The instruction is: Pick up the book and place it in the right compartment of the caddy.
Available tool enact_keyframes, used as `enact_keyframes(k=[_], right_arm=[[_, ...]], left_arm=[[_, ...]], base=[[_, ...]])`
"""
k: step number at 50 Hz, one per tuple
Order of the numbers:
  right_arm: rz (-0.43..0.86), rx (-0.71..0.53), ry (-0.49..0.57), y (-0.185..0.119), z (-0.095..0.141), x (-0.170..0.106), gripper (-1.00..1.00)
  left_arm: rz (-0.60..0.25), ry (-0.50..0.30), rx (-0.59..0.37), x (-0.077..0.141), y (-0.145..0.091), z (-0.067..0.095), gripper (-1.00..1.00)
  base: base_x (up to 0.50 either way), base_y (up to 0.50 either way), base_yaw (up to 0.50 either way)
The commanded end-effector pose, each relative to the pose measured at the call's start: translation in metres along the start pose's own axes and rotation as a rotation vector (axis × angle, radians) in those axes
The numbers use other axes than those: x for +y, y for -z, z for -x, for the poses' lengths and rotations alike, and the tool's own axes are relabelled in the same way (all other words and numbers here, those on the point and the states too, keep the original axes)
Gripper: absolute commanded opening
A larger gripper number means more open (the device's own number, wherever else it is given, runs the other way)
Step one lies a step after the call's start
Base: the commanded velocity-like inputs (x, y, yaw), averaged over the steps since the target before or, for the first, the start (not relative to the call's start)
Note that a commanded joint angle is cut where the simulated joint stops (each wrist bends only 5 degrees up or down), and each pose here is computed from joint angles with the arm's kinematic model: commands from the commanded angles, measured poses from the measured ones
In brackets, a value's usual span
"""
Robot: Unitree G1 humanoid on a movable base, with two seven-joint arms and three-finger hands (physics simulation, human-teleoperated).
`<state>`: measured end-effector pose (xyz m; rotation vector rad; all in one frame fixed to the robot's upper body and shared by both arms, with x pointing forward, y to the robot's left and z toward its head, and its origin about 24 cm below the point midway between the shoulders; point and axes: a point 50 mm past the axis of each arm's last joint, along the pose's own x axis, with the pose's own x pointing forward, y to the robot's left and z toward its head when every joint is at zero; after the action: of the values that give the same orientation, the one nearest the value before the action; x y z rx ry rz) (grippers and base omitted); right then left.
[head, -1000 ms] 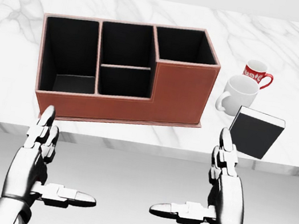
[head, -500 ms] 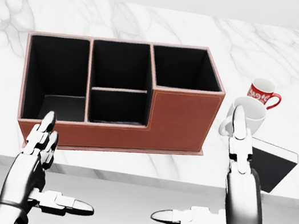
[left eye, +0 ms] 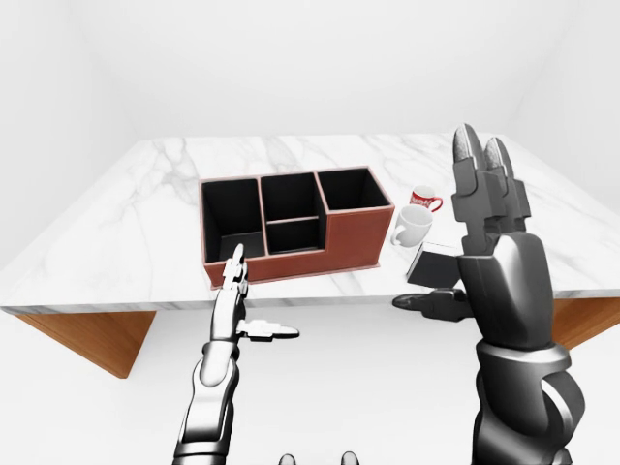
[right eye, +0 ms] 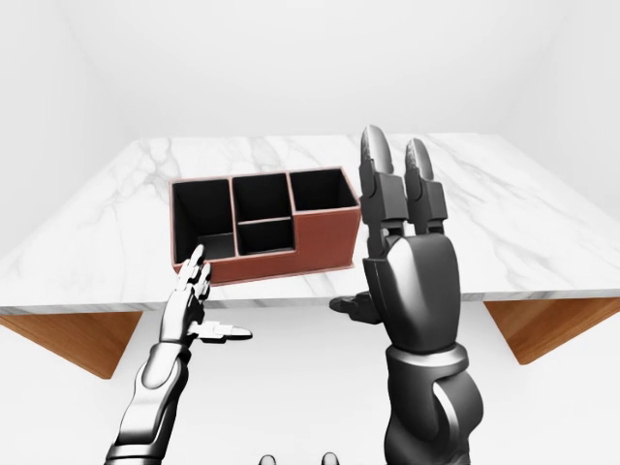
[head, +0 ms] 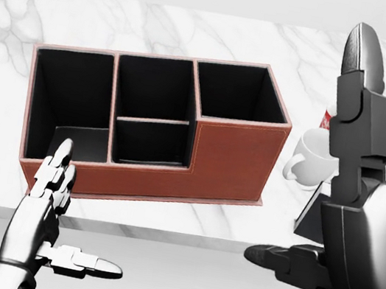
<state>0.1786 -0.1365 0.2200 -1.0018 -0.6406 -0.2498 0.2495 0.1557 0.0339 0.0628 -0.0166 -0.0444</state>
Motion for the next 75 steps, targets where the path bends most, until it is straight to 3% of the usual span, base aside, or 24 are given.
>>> enact_keyframes(k=[1, 12, 19, 32, 54, 75], right_arm=[[0.159, 0.045, 0.021, 0.006, -0.003, -0.010, 1.00], [0.236, 0.131, -0.040, 0.031, -0.001, -0.007, 1.00], [0.266, 0.308, -0.162, 0.062, 0.027, 0.003, 1.00], [0.268, 0.471, -0.314, 0.083, 0.059, 0.022, 1.00], [0.302, 0.642, -0.354, 0.122, 0.083, 0.028, 1.00], [0.326, 0.608, -0.299, 0.133, 0.070, 0.026, 1.00]], left_arm=[[-0.008, 0.002, -0.010, -0.001, -0.002, 0.000, 1.00], [-0.010, 0.000, -0.012, -0.002, -0.008, 0.003, 1.00], [-0.012, -0.004, -0.009, -0.001, -0.009, 0.003, 1.00], [-0.016, -0.008, -0.012, 0.000, -0.009, 0.002, 1.00], [-0.018, -0.009, -0.011, -0.001, -0.007, 0.002, 1.00], [-0.017, -0.006, -0.011, -0.002, -0.007, 0.003, 1.00]], base=[[0.00, 0.00, 0.00], [0.00, 0.00, 0.00], [0.33, 0.00, 0.00], [0.50, 0.00, 0.00], [0.00, 0.00, 0.00], [0.00, 0.00, 0.00]])
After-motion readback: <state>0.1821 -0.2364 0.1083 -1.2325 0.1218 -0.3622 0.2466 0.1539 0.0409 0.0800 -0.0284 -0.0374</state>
